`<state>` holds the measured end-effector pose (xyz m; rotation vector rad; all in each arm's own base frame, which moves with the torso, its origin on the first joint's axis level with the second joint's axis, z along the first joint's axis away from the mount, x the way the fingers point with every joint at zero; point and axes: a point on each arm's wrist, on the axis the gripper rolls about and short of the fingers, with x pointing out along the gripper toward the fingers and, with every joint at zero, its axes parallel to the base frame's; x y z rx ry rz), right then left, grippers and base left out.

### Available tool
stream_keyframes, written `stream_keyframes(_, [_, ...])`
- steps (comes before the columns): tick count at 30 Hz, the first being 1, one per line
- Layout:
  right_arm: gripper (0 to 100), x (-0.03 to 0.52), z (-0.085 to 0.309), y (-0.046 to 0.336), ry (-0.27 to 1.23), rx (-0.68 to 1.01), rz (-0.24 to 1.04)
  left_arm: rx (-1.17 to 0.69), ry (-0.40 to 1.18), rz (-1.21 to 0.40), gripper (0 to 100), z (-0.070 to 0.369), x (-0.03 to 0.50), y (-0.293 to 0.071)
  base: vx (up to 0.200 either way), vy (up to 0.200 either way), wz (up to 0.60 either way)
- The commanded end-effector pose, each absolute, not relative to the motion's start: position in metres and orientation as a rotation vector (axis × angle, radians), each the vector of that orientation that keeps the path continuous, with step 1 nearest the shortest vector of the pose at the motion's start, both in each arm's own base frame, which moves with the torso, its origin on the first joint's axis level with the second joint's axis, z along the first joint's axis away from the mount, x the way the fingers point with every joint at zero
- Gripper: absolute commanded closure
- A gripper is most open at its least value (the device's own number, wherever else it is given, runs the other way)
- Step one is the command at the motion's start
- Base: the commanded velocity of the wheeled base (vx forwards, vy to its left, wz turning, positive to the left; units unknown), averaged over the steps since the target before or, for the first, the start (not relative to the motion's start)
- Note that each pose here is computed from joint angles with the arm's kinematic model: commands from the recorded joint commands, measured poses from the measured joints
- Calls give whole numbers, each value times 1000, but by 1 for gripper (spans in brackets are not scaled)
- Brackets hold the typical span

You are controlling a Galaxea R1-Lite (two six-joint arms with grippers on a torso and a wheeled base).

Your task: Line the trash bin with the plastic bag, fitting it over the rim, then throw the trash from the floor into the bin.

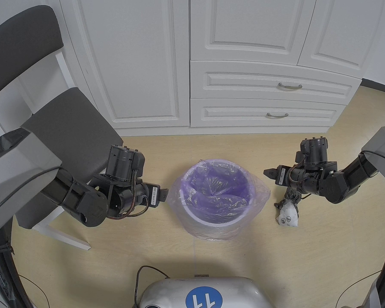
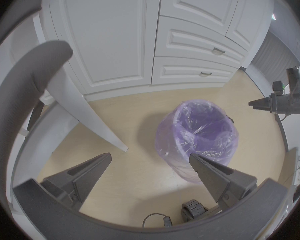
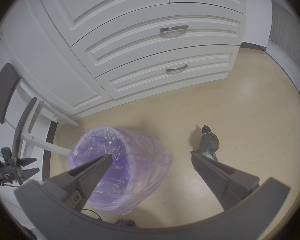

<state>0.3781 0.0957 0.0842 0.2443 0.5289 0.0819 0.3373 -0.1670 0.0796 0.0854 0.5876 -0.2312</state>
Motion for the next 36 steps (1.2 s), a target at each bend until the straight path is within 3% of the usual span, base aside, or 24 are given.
stream_keyframes(1, [0,369,93,104,520,238,112,67,531,-246,0,98,321,-164,0,0,0])
stream_keyframes(18, [0,358,103,113,505,234,142,-17,453,-289,0,116,276,-155,0,0,0])
stream_keyframes(36, [0,349,113,113,536,216,136,-62,383,-302,0,123,276,-160,0,0,0])
